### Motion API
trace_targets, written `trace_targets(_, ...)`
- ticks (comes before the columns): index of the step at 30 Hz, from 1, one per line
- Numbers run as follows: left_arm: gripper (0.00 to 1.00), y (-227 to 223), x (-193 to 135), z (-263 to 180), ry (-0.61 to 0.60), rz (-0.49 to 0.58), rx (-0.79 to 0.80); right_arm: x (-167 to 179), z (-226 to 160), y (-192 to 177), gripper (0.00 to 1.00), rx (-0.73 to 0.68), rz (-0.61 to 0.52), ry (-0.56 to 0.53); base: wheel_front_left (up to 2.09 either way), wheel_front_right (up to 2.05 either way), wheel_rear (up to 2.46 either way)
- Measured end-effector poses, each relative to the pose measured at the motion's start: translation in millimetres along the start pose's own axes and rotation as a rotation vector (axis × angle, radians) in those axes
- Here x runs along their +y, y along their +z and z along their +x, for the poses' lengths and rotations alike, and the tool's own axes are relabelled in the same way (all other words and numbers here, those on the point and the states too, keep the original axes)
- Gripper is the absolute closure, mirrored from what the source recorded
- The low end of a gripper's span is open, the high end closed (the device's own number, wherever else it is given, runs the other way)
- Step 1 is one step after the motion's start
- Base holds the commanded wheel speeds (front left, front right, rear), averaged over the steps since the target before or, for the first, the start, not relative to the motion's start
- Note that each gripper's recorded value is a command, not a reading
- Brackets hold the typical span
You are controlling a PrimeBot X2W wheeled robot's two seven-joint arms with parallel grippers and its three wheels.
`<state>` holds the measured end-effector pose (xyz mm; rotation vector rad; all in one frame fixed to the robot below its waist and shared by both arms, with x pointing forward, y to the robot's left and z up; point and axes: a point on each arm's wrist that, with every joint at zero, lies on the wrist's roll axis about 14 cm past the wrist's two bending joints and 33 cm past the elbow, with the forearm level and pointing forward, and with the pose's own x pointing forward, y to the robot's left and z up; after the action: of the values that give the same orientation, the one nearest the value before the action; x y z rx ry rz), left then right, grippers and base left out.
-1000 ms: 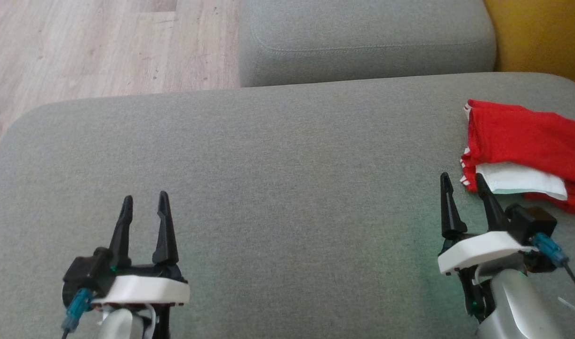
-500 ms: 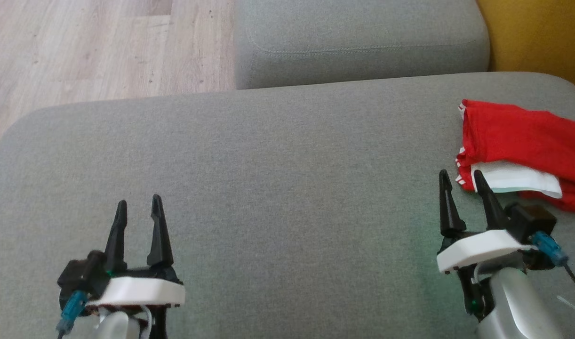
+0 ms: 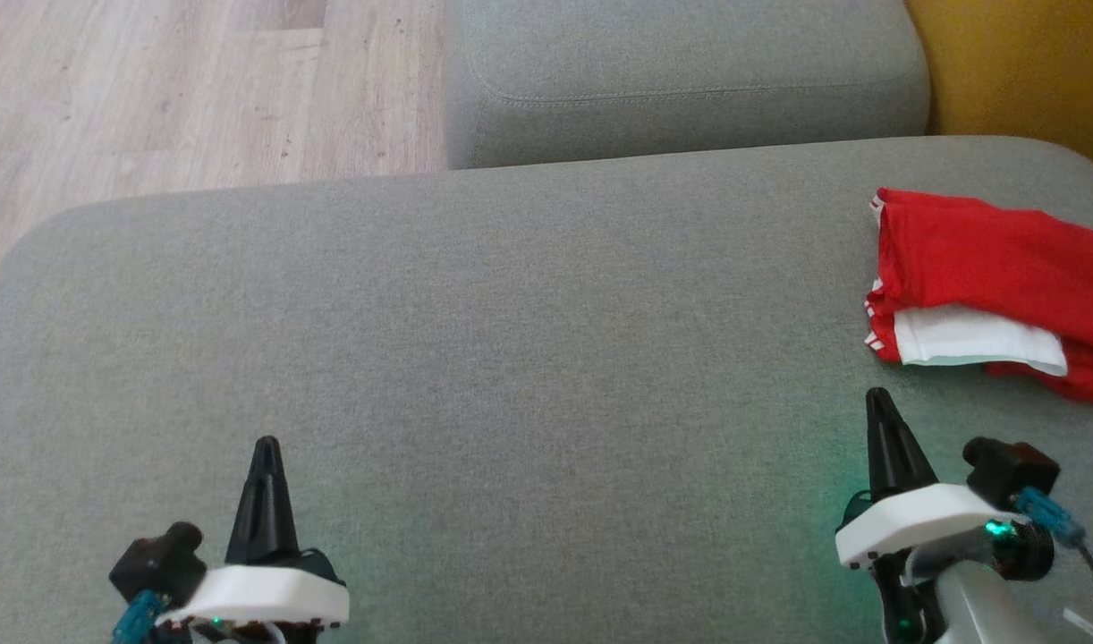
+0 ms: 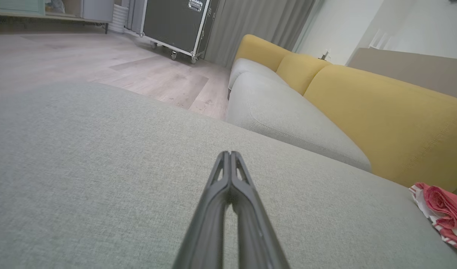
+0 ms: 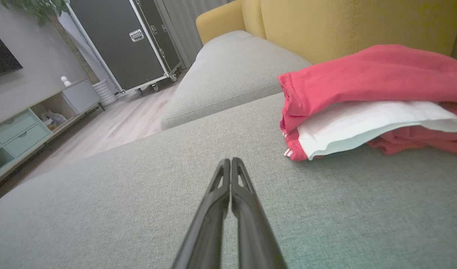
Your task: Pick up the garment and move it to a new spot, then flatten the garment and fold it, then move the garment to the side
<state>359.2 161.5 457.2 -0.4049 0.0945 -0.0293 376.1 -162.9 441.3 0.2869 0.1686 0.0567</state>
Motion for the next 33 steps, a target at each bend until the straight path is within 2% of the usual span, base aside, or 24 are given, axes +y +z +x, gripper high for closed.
trace_targets(33,1.0,3,12,2,0.068,-0.324,0.02,-13,2,16,1.0,-0.036,0.361,-0.063,0.0,0.0,0.0)
